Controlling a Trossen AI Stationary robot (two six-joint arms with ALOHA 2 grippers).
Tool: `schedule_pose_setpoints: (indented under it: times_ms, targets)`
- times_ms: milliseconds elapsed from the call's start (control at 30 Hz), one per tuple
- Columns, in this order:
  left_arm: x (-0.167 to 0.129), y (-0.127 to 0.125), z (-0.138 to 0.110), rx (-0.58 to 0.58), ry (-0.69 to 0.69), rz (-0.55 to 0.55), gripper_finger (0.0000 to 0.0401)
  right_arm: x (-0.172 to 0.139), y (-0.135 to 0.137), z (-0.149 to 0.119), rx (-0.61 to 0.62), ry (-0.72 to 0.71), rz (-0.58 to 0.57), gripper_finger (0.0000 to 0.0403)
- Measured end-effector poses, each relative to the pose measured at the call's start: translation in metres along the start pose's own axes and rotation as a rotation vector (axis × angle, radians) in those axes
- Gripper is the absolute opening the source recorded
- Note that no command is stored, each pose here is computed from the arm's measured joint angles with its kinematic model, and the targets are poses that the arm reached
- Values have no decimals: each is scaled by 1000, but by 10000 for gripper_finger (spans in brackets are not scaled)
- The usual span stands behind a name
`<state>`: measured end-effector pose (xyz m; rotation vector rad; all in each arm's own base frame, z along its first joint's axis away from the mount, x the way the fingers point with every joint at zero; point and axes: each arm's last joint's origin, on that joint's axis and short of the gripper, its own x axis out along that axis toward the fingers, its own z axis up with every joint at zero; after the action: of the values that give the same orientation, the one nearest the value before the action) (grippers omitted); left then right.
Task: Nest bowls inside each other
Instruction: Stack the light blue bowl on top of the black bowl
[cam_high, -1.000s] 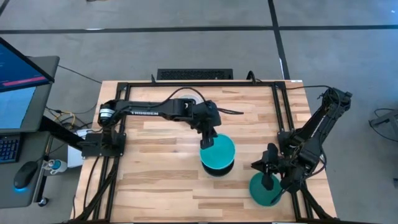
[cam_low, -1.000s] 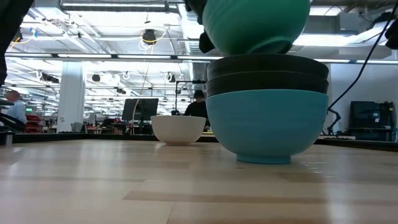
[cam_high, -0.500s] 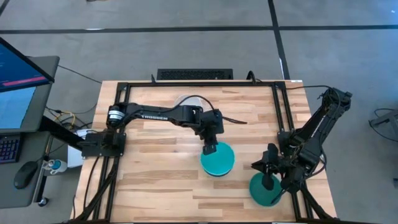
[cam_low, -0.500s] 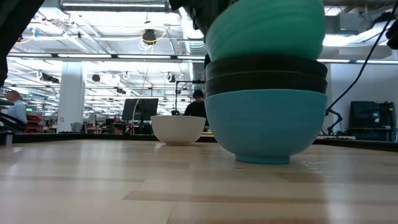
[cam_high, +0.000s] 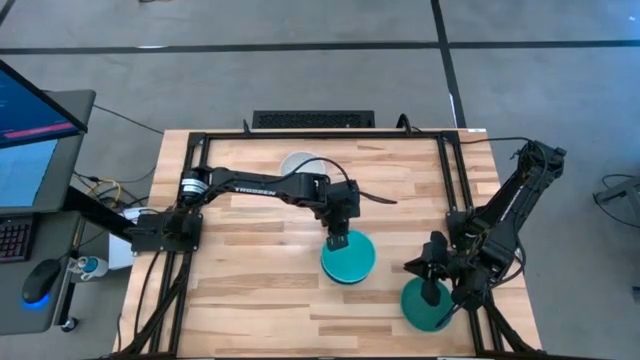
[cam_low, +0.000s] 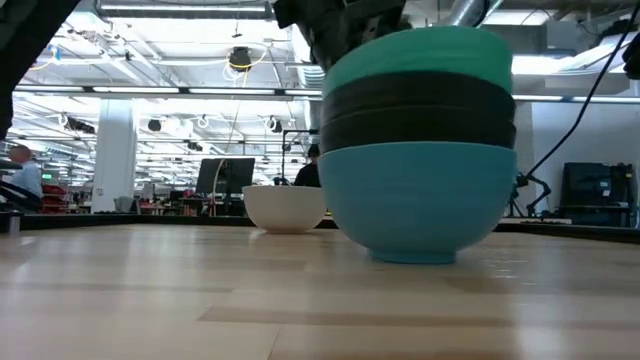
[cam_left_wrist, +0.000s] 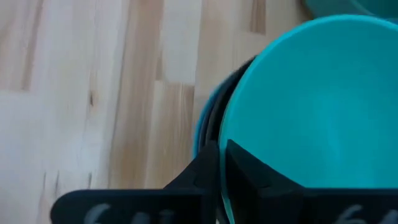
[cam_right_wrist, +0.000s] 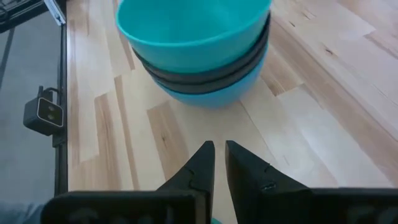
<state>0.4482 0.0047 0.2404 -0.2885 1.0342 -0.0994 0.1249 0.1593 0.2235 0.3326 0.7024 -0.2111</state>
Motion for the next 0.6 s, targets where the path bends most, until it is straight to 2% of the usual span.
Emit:
schedule_pose_setpoints:
  times_ms: [600]
  targets:
    - [1, -3, -2, 23, 52, -98, 23, 0, 3, 1, 27, -9, 28, 61]
